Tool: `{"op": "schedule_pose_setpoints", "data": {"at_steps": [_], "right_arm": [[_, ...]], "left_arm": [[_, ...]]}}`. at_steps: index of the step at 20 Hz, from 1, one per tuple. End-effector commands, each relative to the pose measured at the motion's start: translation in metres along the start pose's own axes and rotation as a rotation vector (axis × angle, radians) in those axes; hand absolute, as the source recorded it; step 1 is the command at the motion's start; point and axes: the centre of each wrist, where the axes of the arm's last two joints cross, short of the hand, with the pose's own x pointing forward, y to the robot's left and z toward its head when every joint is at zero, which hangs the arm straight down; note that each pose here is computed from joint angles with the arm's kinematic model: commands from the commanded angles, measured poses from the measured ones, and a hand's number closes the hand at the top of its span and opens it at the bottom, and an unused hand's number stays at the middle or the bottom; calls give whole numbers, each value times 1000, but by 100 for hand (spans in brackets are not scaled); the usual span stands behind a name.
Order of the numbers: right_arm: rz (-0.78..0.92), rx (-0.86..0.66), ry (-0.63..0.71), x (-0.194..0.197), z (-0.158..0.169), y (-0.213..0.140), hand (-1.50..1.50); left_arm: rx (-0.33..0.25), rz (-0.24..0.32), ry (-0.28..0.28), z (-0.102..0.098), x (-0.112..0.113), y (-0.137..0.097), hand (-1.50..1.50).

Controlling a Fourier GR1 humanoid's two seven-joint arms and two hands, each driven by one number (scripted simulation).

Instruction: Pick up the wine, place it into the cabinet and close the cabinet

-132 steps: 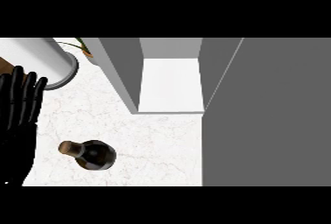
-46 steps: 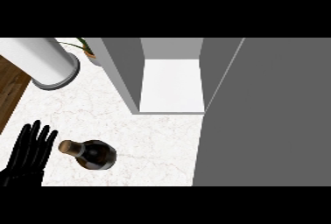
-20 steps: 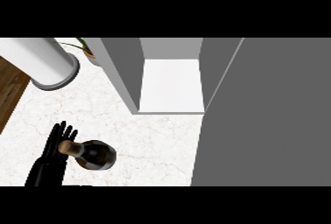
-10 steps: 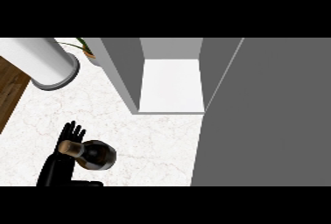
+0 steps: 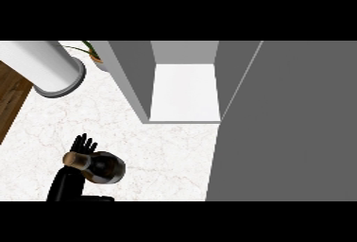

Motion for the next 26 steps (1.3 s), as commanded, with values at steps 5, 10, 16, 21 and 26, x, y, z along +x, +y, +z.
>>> {"op": "schedule_pose_setpoints", "data": {"at_steps": [5, 10, 16, 21, 26], "right_arm": [[14, 13, -57, 22, 25, -5, -150], [9, 18, -51, 24, 31, 1, -150], [8, -4, -48, 18, 29, -4, -150], [15, -22, -63, 13, 17, -10, -150], [-5, -13, -39, 14, 18, -8, -150]], "left_arm": [[-16, 24, -16, -5, -9, -10, -150], [-8, 97, -6, -11, -29, -1, -150], [-142, 90, -33, -18, -34, -25, 150], [-195, -41, -69, -37, -20, -27, 150], [-132, -94, -97, -61, -4, 19, 150]]}}
